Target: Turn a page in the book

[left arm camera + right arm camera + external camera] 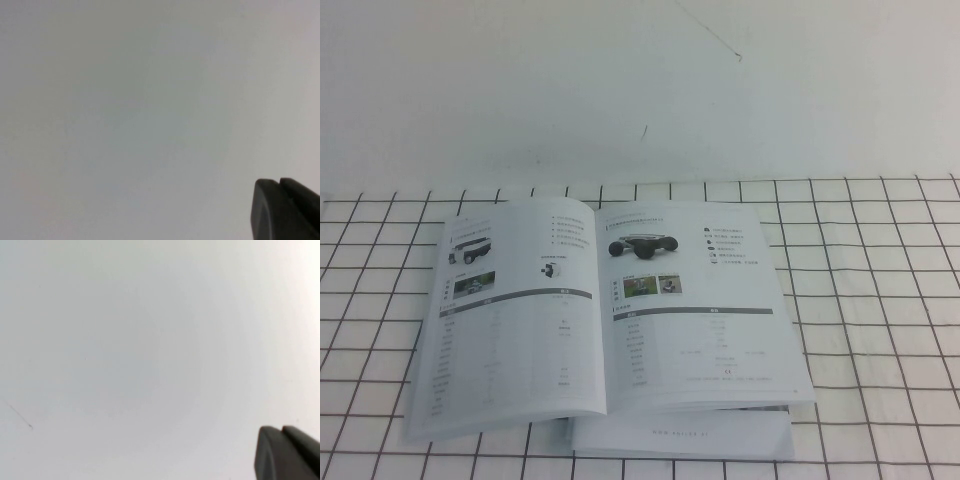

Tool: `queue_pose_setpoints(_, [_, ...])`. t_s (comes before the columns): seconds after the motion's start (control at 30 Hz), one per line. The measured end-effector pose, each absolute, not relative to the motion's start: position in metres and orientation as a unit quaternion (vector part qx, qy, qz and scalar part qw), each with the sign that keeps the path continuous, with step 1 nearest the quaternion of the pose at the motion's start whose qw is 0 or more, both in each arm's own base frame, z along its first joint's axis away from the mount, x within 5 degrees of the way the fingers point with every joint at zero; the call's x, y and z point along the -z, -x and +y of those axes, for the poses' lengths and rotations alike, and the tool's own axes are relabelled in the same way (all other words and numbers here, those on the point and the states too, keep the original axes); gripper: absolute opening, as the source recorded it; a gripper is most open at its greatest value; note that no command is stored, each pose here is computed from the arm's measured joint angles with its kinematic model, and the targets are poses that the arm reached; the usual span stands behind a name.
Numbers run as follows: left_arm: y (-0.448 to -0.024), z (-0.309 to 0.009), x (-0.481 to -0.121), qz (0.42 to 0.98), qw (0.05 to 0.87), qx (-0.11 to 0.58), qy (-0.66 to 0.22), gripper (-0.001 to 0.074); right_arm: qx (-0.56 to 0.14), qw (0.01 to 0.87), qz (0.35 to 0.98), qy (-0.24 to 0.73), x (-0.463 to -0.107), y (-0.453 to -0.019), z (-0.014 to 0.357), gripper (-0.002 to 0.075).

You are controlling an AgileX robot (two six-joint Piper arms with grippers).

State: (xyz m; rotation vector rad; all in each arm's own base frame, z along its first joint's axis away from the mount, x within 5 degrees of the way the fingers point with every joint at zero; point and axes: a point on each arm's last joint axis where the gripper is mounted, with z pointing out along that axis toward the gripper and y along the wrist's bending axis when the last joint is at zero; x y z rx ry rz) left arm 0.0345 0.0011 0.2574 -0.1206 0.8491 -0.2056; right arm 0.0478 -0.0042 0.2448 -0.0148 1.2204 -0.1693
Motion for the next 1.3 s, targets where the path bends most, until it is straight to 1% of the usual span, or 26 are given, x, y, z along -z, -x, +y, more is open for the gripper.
queue_pose_setpoints(0.07, [-0.035,0.002,-0.257,0.412,0.903,0.104,0.064,-0.0003,0.077,0.796,0.600,0.008,-0.255,-0.046,-0.004,0.0000])
queue_pose_setpoints(0.1, [-0.036,0.002,-0.256,0.423,0.897,0.107,0.070,-0.0003,0.076,0.791,0.606,0.008,-0.263,-0.043,-0.004,0.0000])
queue_pose_setpoints(0.13, [-0.038,0.002,-0.256,0.439,0.889,0.108,0.074,-0.0003,0.075,0.779,0.622,0.009,-0.267,-0.041,-0.003,0.0000])
queue_pose_setpoints(0.2, [-0.041,0.002,-0.263,0.498,0.857,0.105,0.081,-0.0003,0.072,0.759,0.647,0.010,-0.281,-0.034,-0.003,0.0000])
queue_pose_setpoints(0.33, [-0.032,0.001,-0.297,0.582,0.802,0.102,0.092,-0.0003,0.064,0.717,0.694,0.011,-0.305,-0.024,-0.001,0.0000])
queue_pose_setpoints(0.4, [-0.029,0.001,-0.315,0.607,0.783,0.101,0.095,-0.0003,0.046,0.684,0.728,0.008,-0.313,-0.028,0.000,0.0000])
queue_pose_setpoints(0.57, [-0.045,0.001,-0.340,0.678,0.721,0.096,0.107,-0.0003,-0.013,0.584,0.812,0.021,-0.322,-0.058,0.006,0.0000])
queue_pose_setpoints(0.7, [-0.084,0.001,-0.345,0.766,0.630,0.076,0.101,-0.0003,-0.048,0.493,0.866,0.069,-0.322,-0.094,0.012,0.0000])
queue_pose_setpoints(0.8, [-0.114,-0.003,-0.344,0.814,0.569,0.079,0.080,-0.0003,-0.083,0.444,0.886,0.102,-0.319,-0.122,0.017,0.0000])
queue_pose_setpoints(0.9, [-0.143,-0.011,-0.340,0.848,0.516,0.109,0.046,-0.0003,-0.122,0.407,0.896,0.132,-0.310,-0.151,0.023,0.0000])
queue_pose_setpoints(0.97, [-0.161,-0.018,-0.337,0.863,0.486,0.134,0.002,-0.0003,-0.157,0.388,0.896,0.147,-0.303,-0.167,0.027,0.0000])
queue_pose_setpoints(1.03, [-0.176,-0.028,-0.336,0.871,0.457,0.177,-0.038,-0.0003,-0.196,0.369,0.895,0.157,-0.293,-0.183,0.032,0.0000])
queue_pose_setpoints(1.13, [-0.199,-0.039,-0.333,0.870,0.433,0.227,-0.062,-0.0003,-0.247,0.353,0.890,0.149,-0.280,-0.204,0.037,0.0000])
queue_pose_setpoints(1.2, [-0.214,-0.047,-0.327,0.871,0.424,0.239,-0.071,-0.0003,-0.265,0.338,0.890,0.153,-0.270,-0.217,0.040,0.0000])
queue_pose_setpoints(1.3, [-0.237,-0.065,-0.312,0.877,0.406,0.236,-0.100,-0.0003,-0.274,0.316,0.892,0.170,-0.258,-0.236,0.048,0.0000])
